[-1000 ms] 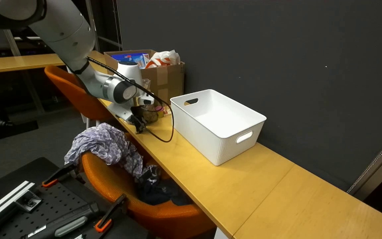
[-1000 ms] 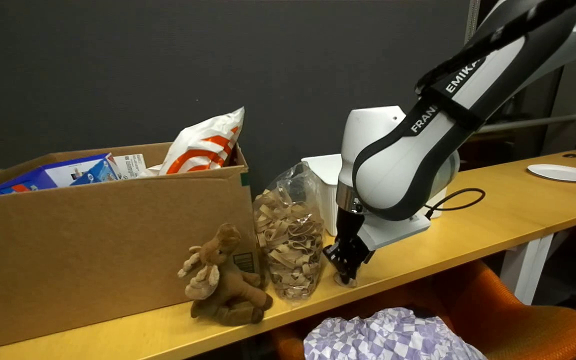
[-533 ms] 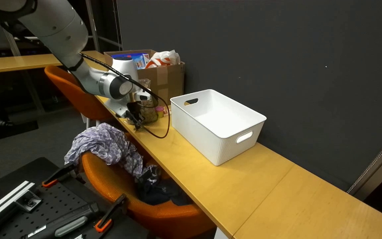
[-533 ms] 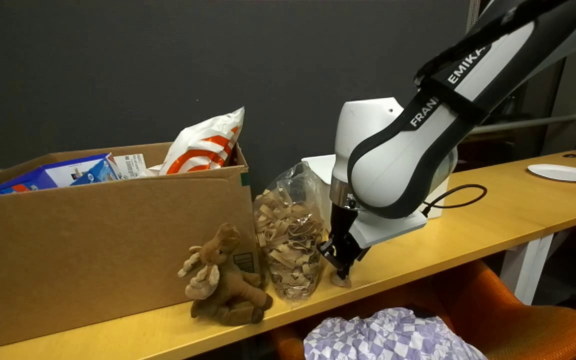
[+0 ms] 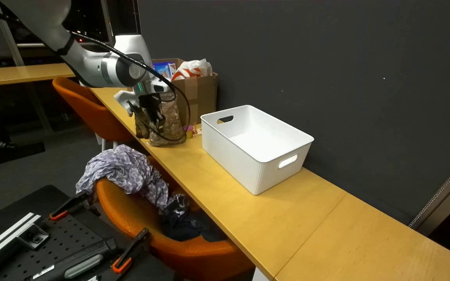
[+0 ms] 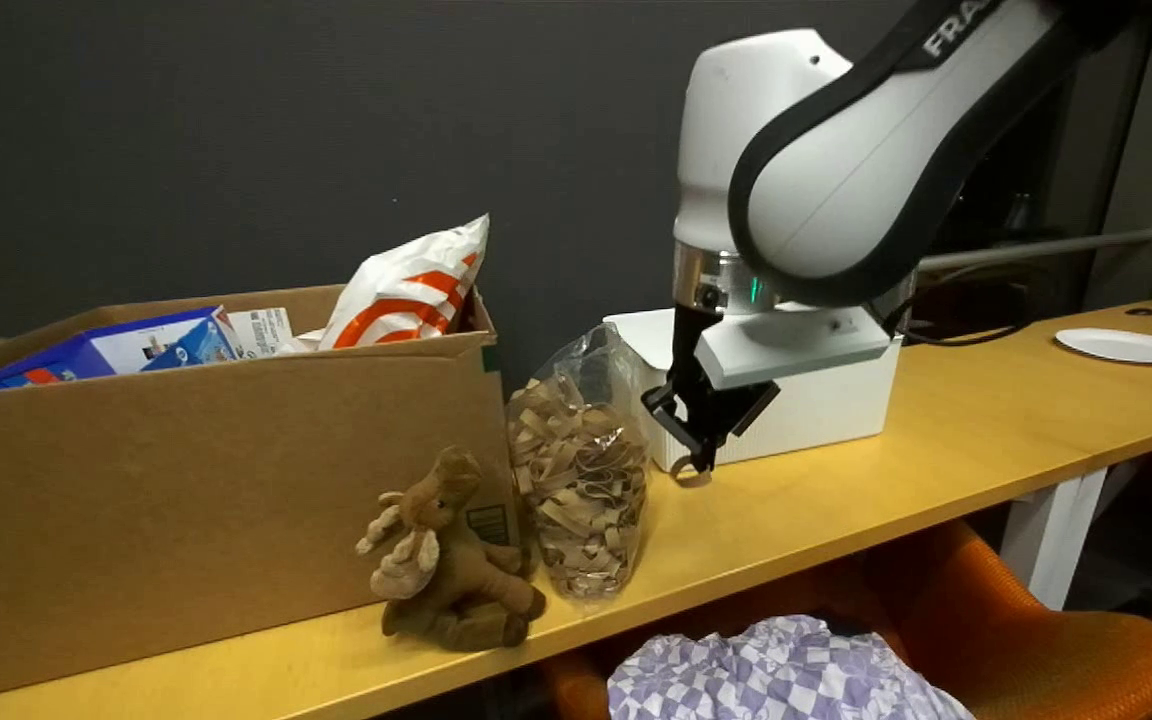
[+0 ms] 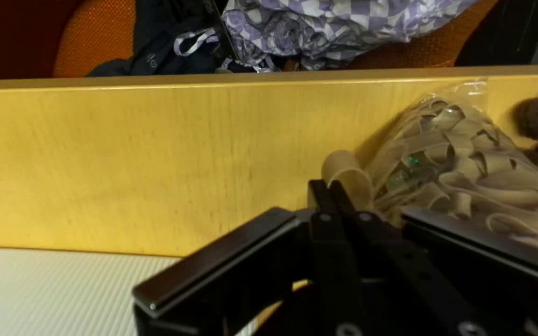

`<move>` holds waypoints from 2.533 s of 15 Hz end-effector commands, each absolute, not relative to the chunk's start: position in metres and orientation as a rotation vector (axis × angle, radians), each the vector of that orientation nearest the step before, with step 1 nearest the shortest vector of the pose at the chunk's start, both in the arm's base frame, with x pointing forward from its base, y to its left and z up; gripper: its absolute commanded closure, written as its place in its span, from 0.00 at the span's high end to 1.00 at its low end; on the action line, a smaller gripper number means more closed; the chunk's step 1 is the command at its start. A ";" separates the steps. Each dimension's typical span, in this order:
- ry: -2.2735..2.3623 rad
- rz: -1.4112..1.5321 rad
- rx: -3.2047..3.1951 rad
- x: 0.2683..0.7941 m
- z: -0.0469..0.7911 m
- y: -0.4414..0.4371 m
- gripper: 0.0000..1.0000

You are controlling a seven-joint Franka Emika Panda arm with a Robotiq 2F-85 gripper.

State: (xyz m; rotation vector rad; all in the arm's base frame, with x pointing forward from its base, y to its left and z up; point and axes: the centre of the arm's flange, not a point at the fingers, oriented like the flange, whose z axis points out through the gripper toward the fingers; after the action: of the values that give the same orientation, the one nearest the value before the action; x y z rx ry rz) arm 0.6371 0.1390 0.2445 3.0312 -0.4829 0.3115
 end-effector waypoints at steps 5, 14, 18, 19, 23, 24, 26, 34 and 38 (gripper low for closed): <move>-0.566 0.453 2.960 0.641 0.339 0.139 0.00; -0.465 0.672 2.974 0.709 0.386 0.171 0.00; -0.399 0.679 3.002 0.722 0.375 0.207 0.00; -0.392 0.671 3.012 0.723 0.369 0.213 0.00; -0.395 0.625 3.006 0.708 0.356 0.229 0.00; -0.399 0.612 3.001 0.705 0.357 0.230 0.00; -0.418 0.595 2.988 0.700 0.359 0.231 0.00; -0.524 0.552 2.941 0.699 0.359 0.207 0.34; -0.556 0.571 2.929 0.696 0.369 0.199 0.63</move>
State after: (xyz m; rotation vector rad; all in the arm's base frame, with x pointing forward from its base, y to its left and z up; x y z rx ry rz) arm 0.7040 0.2050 0.3516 2.9626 -0.5252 0.5583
